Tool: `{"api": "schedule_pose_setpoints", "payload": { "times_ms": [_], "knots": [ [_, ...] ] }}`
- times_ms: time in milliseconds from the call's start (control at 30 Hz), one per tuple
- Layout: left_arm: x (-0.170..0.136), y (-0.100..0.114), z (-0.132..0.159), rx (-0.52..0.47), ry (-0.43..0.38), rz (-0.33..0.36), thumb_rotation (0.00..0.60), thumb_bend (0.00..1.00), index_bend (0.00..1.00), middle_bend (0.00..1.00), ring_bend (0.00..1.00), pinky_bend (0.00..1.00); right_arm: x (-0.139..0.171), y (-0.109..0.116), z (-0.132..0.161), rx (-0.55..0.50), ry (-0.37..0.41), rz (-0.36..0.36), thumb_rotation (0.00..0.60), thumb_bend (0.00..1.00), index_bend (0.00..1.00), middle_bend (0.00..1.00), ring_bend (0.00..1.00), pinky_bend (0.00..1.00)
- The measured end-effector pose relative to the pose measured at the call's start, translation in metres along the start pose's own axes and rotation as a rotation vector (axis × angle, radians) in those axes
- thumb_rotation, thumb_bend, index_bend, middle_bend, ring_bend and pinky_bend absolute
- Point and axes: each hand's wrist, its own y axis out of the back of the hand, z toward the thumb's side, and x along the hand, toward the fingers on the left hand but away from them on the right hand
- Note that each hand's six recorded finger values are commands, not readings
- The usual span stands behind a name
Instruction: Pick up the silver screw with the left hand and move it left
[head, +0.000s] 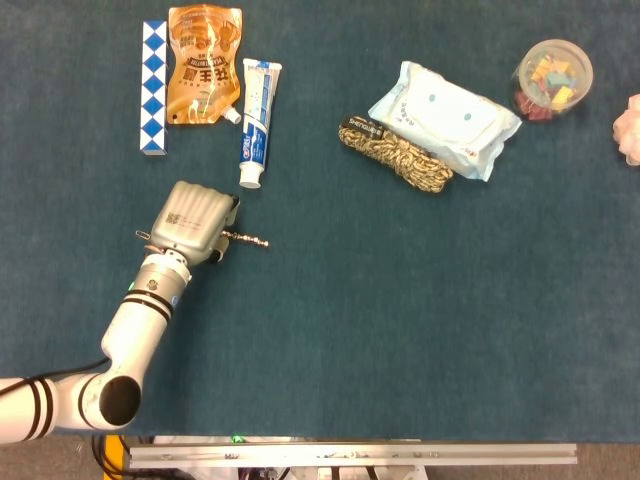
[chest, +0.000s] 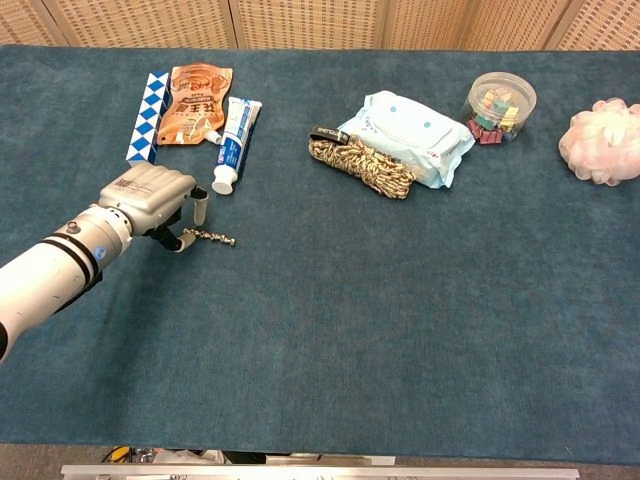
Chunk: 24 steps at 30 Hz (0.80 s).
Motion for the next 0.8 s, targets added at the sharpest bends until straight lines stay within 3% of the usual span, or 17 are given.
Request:
{"api": "schedule_pose_setpoints", "payload": {
  "times_ms": [800],
  "knots": [
    [0.0003,-0.0061,-0.0028,-0.031,0.014,-0.007,0.6,0.33,0.49,1.0,1.0,0.96,0.0026,0.0006,-0.0018,0.0,-0.008,-0.001,0.6,0.22,0.44,0.43,0.33,0.38]
  ]
}}
